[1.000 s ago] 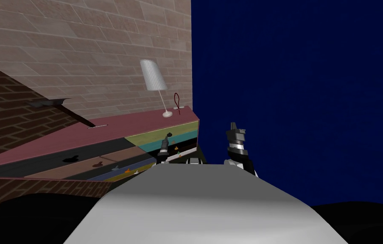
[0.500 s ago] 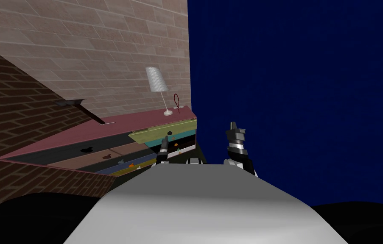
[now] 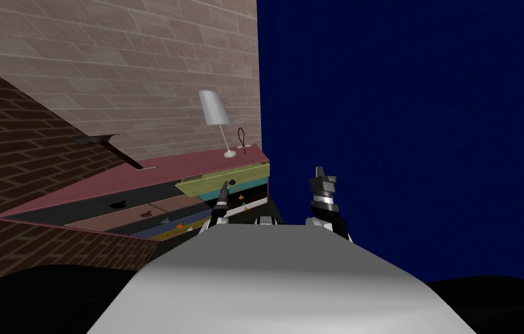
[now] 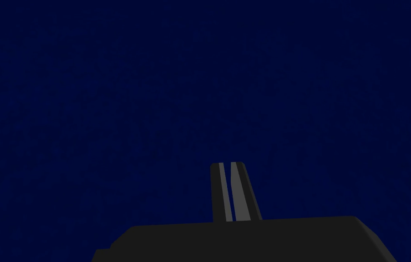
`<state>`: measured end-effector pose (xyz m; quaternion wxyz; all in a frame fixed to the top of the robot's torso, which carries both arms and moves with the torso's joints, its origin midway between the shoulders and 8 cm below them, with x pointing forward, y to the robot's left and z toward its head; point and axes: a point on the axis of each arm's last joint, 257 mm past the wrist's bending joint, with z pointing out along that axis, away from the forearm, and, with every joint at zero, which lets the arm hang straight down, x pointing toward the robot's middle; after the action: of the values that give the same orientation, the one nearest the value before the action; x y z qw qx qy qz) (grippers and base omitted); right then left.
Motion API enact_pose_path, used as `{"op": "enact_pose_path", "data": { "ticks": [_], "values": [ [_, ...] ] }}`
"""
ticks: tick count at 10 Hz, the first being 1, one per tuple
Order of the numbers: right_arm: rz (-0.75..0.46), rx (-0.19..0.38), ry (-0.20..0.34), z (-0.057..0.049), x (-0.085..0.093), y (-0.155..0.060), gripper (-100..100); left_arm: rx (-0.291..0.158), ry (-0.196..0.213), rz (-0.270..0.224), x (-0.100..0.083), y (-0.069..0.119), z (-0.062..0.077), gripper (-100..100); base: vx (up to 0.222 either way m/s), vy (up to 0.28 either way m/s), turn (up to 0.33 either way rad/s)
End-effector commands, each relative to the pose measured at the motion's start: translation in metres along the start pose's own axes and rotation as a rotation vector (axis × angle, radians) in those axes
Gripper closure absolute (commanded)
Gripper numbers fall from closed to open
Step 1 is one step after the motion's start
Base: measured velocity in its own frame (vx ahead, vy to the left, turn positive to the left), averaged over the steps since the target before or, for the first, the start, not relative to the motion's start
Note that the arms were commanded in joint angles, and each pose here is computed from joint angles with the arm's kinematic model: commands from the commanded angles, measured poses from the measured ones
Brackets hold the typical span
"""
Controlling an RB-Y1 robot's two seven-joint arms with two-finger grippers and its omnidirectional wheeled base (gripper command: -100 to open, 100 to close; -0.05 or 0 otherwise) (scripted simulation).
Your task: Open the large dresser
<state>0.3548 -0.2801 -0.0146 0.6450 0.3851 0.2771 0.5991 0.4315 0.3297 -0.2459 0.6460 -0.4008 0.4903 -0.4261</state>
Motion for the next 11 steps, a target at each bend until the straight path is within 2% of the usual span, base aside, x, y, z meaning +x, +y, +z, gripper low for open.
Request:
{"op": "enact_pose_path", "data": {
  "ticks": [1, 11],
  "values": [
    [0.000, 0.000, 0.000, 0.000, 0.000, 0.000, 0, -0.021, 0.004, -0.003, -0.001, 0.002, 0.006, -100, -0.010, -0.004, 0.002],
    [0.001, 0.000, 0.001, 0.000, 0.000, 0.000, 0, -0.119, 0.011, -0.047, 0.005, 0.009, 0.030, -100, -0.013, -0.002, -0.004]
  ]
}}
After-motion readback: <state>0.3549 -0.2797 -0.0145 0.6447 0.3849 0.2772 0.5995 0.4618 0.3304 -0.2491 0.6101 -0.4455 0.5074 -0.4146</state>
